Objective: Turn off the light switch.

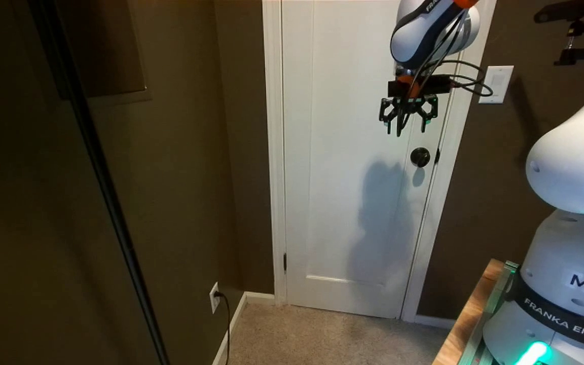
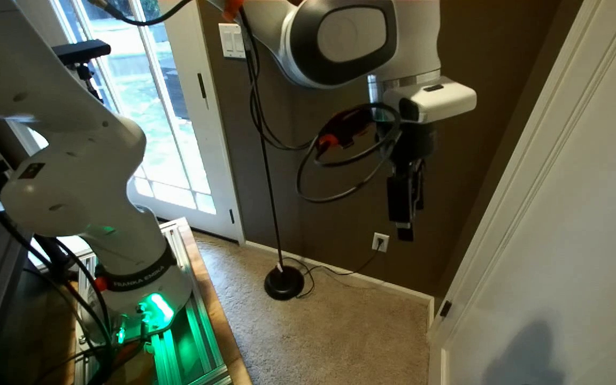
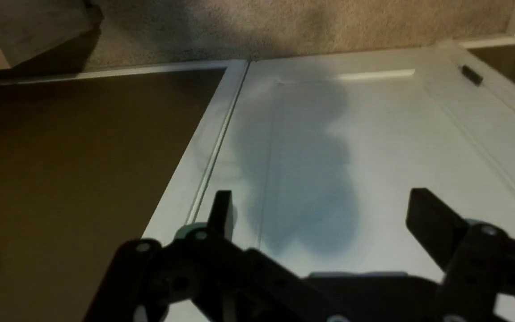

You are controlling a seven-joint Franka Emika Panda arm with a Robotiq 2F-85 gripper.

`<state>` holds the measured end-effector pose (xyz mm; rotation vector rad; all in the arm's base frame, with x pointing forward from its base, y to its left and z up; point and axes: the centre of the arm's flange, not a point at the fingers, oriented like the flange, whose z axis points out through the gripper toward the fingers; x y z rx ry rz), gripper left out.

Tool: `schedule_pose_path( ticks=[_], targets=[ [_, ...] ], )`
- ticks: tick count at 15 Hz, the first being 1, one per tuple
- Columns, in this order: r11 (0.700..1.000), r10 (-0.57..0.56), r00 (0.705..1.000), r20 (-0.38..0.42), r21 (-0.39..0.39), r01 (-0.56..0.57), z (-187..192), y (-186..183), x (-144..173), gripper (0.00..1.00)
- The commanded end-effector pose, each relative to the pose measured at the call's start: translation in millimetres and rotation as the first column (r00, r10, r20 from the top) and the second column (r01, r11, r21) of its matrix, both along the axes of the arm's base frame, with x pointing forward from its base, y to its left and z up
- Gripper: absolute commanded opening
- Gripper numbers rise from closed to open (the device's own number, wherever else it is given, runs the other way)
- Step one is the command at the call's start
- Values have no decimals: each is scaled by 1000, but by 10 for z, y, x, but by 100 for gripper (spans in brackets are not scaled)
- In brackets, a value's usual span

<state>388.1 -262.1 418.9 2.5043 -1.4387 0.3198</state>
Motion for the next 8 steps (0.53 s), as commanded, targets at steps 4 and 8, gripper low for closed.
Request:
schedule_pose_path(
  ticks=[4, 8],
  targets=[
    [942, -282, 952, 117, -156, 298, 65, -776, -219, 97],
    [858, -435, 874, 215, -194, 475, 195, -1066, -323, 63]
  ],
)
